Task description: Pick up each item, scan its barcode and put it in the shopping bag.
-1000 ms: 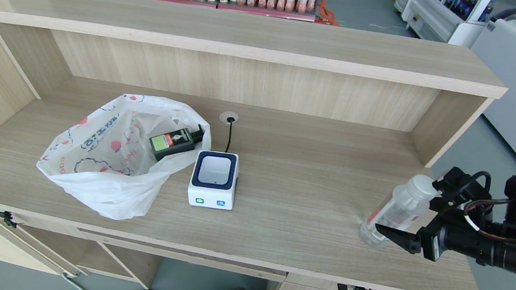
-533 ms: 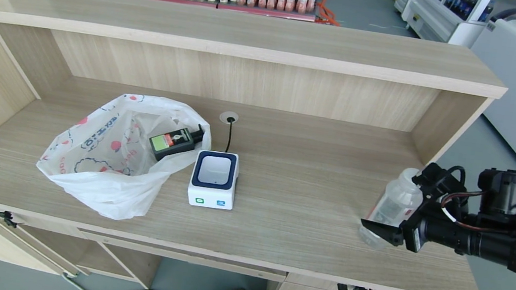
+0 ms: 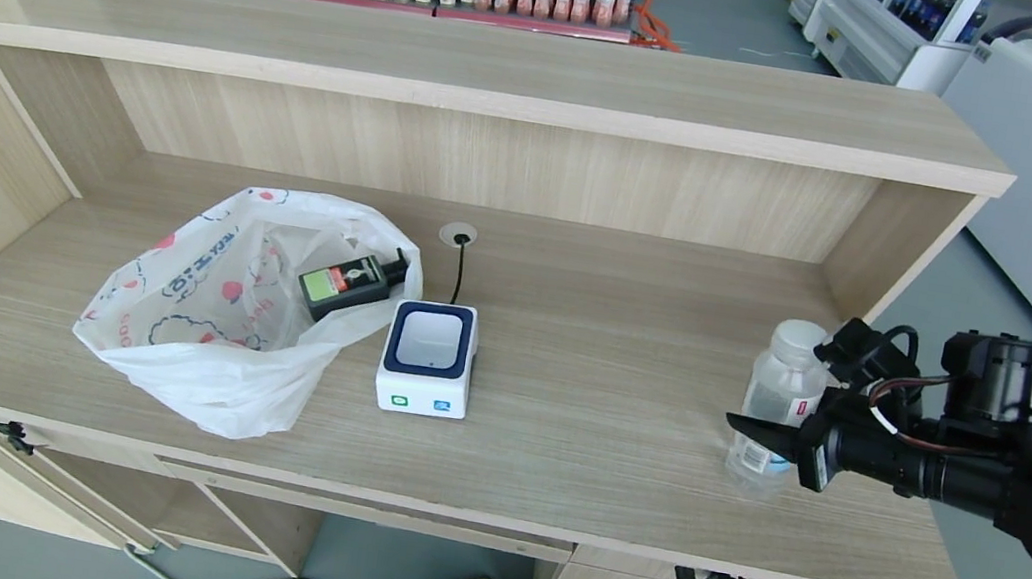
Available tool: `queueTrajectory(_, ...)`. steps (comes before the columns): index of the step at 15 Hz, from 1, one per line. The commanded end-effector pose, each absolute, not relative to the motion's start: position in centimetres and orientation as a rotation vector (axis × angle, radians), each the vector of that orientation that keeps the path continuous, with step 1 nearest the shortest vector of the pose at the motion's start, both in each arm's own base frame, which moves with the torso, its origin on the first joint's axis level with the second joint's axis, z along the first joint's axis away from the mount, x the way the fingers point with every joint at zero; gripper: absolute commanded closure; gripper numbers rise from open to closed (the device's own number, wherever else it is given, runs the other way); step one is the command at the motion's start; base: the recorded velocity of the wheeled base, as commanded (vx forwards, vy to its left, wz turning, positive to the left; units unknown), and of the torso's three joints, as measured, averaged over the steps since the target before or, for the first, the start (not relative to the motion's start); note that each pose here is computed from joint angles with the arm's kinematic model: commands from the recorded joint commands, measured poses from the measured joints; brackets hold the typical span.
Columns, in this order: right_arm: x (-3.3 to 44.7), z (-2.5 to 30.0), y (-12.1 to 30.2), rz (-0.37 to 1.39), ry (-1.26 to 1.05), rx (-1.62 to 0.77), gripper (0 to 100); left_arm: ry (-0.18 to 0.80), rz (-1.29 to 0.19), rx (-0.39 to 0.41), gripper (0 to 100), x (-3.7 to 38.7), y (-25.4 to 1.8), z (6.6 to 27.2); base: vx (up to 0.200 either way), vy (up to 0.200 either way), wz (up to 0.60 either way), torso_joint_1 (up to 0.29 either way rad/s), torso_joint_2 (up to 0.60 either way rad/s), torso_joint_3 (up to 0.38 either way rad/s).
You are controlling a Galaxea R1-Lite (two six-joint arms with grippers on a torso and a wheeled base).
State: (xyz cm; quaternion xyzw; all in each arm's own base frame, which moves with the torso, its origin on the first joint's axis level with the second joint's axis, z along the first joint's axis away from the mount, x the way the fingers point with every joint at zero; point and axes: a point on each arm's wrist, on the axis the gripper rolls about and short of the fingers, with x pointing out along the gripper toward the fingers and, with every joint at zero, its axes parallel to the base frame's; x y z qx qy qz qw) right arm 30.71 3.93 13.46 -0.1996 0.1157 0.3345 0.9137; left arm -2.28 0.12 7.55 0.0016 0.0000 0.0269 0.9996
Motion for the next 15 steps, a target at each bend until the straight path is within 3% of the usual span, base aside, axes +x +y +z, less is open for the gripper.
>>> queueTrajectory(1,30.5,13.6,3.4,0.675,0.236,-0.409,100,0.000,0.055,0.003,0,-2.3,0.1,7.5,0.000,0.000,0.00,0.000,0.00,0.000)
queueTrajectory(6,29.5,14.8,3.2,0.678,0.207,-0.392,100,0.000,0.054,0.005,0,-2.3,0.1,7.5,0.000,0.000,0.00,0.000,0.00,0.000)
queueTrajectory(10,25.2,21.6,3.1,0.656,0.084,-0.139,100,-0.001,0.055,0.003,0,-2.3,0.1,7.6,0.000,0.000,0.00,0.000,0.00,0.000)
queueTrajectory(12,20.6,26.4,3.3,0.845,0.080,0.050,100,-0.001,0.055,0.003,0,-2.3,0.1,7.6,0.000,0.000,0.00,0.000,0.00,0.000)
queueTrajectory(15,16.1,29.1,3.6,1.106,0.125,0.147,100,-0.001,0.055,0.003,0,-2.3,0.1,7.6,0.000,0.000,0.00,0.000,0.00,0.000)
